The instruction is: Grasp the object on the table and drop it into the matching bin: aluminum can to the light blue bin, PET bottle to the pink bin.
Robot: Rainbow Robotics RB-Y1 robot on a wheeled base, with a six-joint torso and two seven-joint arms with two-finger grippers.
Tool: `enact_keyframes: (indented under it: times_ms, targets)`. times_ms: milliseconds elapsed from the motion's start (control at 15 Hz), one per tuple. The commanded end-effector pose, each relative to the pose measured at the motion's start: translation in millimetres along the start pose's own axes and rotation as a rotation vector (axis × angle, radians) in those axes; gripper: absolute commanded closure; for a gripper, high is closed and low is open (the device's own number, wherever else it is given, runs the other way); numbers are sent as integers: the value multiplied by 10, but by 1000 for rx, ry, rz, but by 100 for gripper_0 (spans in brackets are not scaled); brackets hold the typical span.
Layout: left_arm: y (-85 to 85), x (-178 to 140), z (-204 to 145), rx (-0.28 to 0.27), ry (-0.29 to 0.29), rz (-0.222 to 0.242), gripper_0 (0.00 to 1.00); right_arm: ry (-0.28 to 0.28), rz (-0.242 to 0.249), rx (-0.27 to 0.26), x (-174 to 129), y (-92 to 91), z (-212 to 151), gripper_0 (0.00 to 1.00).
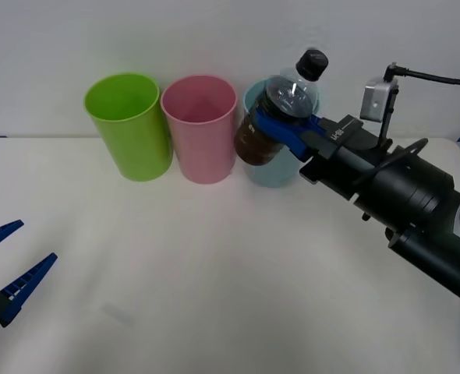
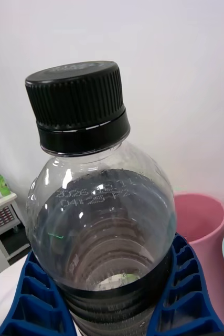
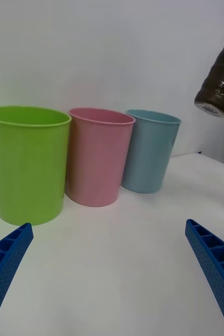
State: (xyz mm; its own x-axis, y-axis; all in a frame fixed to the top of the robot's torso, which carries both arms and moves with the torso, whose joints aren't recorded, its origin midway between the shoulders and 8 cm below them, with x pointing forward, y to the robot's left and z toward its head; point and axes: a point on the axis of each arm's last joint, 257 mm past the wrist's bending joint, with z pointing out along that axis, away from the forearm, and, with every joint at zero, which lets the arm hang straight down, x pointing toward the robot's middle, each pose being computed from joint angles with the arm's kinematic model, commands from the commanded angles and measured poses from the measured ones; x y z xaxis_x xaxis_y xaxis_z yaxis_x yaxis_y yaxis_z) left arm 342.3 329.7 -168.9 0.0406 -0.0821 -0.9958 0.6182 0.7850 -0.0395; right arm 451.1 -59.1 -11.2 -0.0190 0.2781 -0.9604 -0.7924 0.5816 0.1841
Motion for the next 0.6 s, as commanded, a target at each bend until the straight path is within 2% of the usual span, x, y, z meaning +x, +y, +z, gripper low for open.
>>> enact_keyframes:
  times_ms: [67, 333, 600]
  targets:
    - [0, 0, 0, 0, 0, 0, 0, 2, -20, 6, -89, -155, 156, 100]
    - [0, 0, 0, 0, 0, 0, 0, 5, -34, 12, -178, -384, 552, 100]
    - [0, 0, 0, 0, 0, 0, 0, -3, -22, 38, -217, -609, 1047, 100]
